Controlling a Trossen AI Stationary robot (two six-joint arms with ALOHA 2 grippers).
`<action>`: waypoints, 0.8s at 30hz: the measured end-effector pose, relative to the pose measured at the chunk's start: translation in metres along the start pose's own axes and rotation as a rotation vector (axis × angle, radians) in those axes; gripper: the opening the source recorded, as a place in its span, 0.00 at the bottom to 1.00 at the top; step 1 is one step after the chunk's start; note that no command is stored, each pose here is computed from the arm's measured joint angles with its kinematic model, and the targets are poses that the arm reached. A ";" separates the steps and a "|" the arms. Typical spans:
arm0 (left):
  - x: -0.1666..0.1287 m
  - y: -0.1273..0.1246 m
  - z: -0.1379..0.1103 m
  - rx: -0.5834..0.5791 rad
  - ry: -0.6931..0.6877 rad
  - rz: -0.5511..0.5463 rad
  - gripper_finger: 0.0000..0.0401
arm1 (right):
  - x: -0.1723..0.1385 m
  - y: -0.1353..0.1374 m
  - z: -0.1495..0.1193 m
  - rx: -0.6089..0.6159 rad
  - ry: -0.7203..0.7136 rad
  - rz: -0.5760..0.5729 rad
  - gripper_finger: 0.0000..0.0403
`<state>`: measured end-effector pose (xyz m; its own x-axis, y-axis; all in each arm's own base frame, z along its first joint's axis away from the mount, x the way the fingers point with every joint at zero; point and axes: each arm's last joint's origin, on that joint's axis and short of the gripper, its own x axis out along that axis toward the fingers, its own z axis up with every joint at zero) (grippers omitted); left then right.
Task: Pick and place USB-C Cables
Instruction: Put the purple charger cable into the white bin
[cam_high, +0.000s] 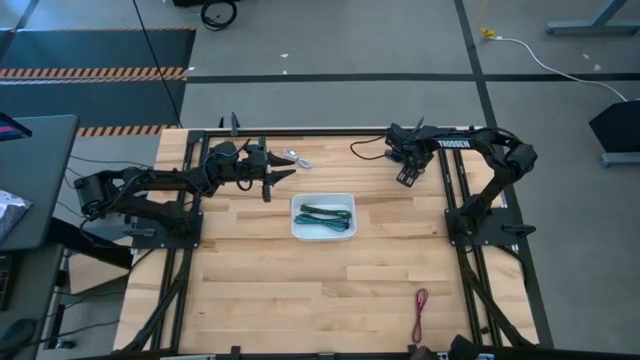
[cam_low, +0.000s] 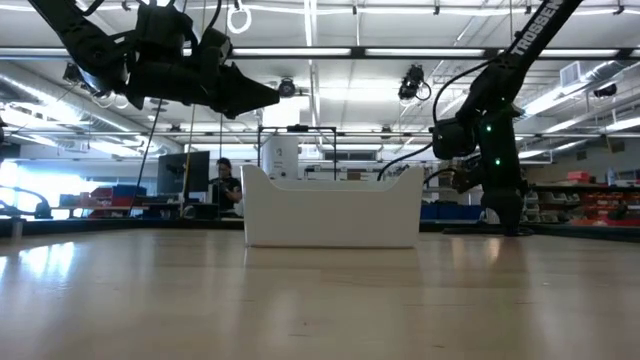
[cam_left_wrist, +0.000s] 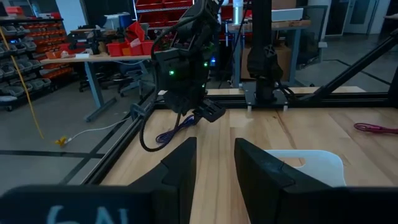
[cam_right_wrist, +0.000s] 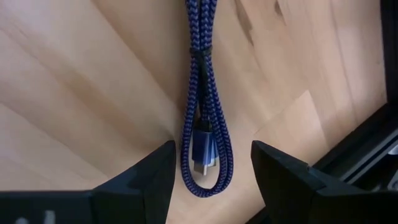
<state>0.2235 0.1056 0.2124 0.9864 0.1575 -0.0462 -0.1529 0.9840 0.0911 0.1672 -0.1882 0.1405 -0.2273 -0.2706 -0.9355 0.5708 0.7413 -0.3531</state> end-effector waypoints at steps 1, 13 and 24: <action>0.000 0.000 0.000 0.000 0.000 0.000 0.29 | 0.000 0.001 0.000 -0.001 -0.002 -0.006 0.53; 0.000 0.000 0.000 -0.002 0.004 0.000 0.29 | 0.000 0.002 0.000 0.018 -0.009 0.017 0.26; 0.000 0.000 -0.001 -0.002 0.006 -0.001 0.29 | -0.012 0.014 -0.001 -0.030 -0.011 0.134 0.01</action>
<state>0.2235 0.1056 0.2118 0.9862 0.1573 -0.0522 -0.1523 0.9843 0.0891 0.1767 -0.1738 0.1469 -0.1418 -0.1743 -0.9744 0.5713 0.7895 -0.2244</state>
